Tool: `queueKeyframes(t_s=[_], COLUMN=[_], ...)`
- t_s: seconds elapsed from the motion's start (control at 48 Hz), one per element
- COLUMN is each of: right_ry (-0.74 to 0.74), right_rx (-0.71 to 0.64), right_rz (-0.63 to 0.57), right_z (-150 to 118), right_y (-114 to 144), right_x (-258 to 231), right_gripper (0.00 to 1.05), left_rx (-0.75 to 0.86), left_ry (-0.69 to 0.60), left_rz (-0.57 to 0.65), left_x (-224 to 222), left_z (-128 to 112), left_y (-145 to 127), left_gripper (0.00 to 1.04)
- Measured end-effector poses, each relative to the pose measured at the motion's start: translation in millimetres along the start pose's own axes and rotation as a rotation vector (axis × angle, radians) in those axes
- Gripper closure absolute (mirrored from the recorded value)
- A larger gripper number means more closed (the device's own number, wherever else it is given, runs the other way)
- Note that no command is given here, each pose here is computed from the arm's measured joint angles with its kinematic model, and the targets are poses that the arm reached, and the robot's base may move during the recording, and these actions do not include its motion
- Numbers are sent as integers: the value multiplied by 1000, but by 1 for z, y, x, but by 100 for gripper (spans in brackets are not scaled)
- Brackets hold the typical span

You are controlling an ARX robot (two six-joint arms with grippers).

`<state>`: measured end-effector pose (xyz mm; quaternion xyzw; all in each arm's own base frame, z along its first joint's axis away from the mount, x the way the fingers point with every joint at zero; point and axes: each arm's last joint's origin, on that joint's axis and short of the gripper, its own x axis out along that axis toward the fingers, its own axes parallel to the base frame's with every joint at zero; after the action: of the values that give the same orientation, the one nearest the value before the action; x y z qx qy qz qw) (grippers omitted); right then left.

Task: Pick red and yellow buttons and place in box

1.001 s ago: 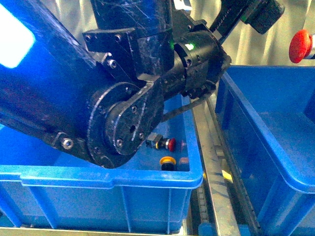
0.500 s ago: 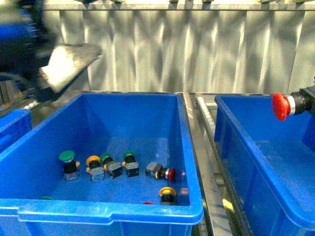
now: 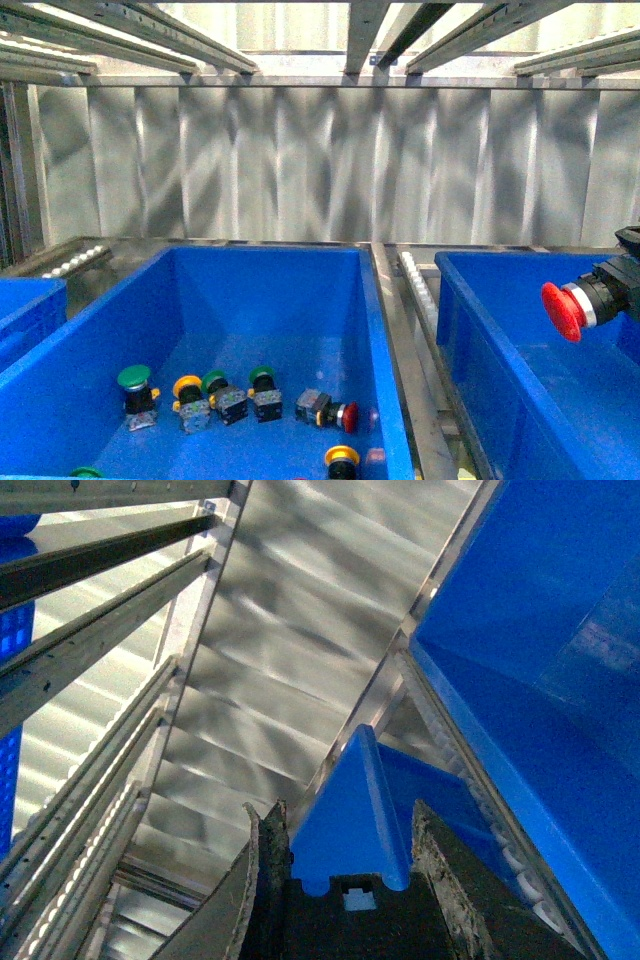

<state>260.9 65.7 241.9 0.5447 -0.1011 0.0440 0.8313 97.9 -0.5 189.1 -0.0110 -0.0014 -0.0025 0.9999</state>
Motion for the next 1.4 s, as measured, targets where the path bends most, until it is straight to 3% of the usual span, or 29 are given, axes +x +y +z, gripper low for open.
queueKeyframes(t_s=[0.042,0.334,0.834,1.209,1.355,1.397], right_ry=[2,5,-12,-10,-21,-21], right_rx=[-6,-63,-151,-237,-257,-256], right_rz=[2,26,-4,12,19,27], right_z=[0,2,2,1,1,1], right_y=[2,17,20,28,33,34], right_x=[-1,-9,-21,-29,-35,-37], right_gripper=[79,79,79,79,79,79], left_rx=[1,8,11,11,11,13], left_ry=[-1,6,-3,-3,-3,-3], left_rz=[1,2,1,1,1,1], left_x=[0,0,-1,-1,-1,-1], left_z=[-2,-11,-19,-19,-19,-19], left_y=[0,0,1,1,1,1], left_gripper=[102,102,102,42,9,6])
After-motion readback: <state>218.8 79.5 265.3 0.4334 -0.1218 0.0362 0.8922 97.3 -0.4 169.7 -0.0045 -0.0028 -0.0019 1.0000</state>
